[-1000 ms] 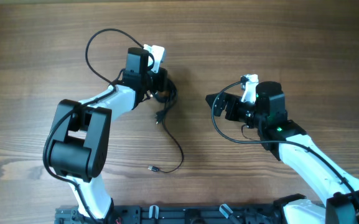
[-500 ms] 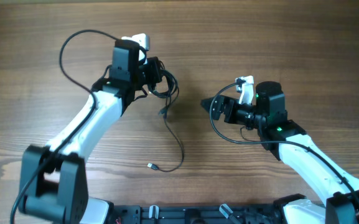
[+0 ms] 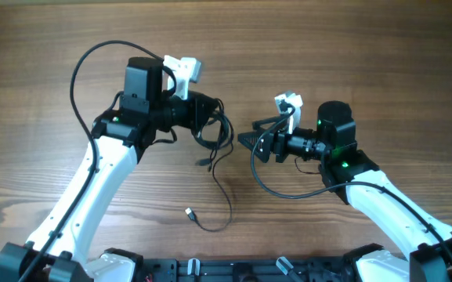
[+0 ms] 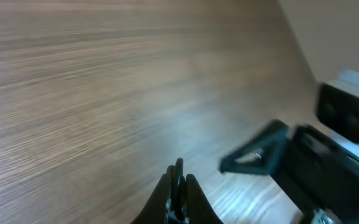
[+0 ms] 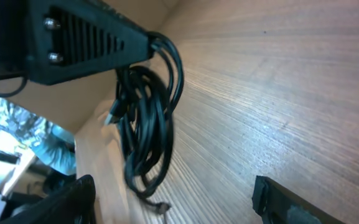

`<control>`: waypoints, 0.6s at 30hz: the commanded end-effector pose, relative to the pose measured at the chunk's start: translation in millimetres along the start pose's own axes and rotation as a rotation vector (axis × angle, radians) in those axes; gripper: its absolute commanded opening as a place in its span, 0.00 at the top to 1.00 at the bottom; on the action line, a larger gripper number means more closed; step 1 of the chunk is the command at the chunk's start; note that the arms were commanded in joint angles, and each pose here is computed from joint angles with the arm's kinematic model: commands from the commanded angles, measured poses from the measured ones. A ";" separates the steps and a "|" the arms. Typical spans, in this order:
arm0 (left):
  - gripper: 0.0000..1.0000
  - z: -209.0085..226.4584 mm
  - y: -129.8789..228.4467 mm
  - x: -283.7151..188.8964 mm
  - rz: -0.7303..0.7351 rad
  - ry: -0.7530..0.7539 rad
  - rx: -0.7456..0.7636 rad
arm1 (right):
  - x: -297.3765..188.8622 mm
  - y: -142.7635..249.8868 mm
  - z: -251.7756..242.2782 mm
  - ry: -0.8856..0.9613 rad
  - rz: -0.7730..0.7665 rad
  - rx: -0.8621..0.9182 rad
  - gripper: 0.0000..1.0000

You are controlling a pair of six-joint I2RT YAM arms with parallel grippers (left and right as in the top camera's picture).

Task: Untangle cables

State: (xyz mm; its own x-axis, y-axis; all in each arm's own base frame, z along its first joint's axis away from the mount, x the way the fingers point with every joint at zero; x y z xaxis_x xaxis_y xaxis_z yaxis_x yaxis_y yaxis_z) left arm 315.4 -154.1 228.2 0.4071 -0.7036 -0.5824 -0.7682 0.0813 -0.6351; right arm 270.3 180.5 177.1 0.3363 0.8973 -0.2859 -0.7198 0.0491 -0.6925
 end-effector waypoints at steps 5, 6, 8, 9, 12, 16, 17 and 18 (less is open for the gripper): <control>0.96 -36.0 18.1 -13.3 0.078 0.300 0.160 | 0.8 -18.6 15.0 -0.068 -0.068 -0.157 0.23; 0.96 -38.2 18.0 -13.9 0.076 0.320 0.161 | 1.0 -18.3 15.8 -0.073 -0.066 -0.158 0.23; 0.96 -40.1 17.8 -14.5 0.075 0.338 0.161 | 4.7 -14.8 20.7 -0.090 -0.051 -0.164 0.23; 0.96 -40.7 17.8 -14.7 0.075 0.344 0.161 | 8.4 -12.3 24.9 -0.098 -0.043 -0.171 0.23; 0.96 -41.8 18.0 -15.2 0.076 0.354 0.160 | 15.8 -10.2 26.6 -0.055 -0.052 -0.174 0.25; 0.96 -54.2 19.0 -20.7 0.078 0.476 0.155 | 17.2 -13.2 20.3 0.015 -0.082 -0.165 0.27; 0.96 -54.1 19.6 -20.7 0.079 0.476 0.159 | 17.2 -13.7 20.6 0.013 -0.084 -0.150 0.27; 0.96 -53.9 20.9 -20.7 0.080 0.475 0.174 | 17.0 -14.6 21.8 0.005 -0.088 -0.122 0.27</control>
State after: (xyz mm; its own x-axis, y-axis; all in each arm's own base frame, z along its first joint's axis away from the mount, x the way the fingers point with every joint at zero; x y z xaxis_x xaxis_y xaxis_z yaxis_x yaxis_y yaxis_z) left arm 273.7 -173.8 241.3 0.1003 -0.8988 -0.4266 -0.7197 0.2306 -0.6549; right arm 266.4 204.9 190.8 0.3530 0.9062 -0.2327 -0.6091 0.0338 -0.7923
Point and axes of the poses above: each gripper's point midway between its finger pads, its own x axis out along the fingers, its own z axis along the line the jaws close on, y = z × x, the point moved 6 cm from there along -x, back along the fingers, and after that the axes turned 2 degrees about x, right-handed, at the moved point
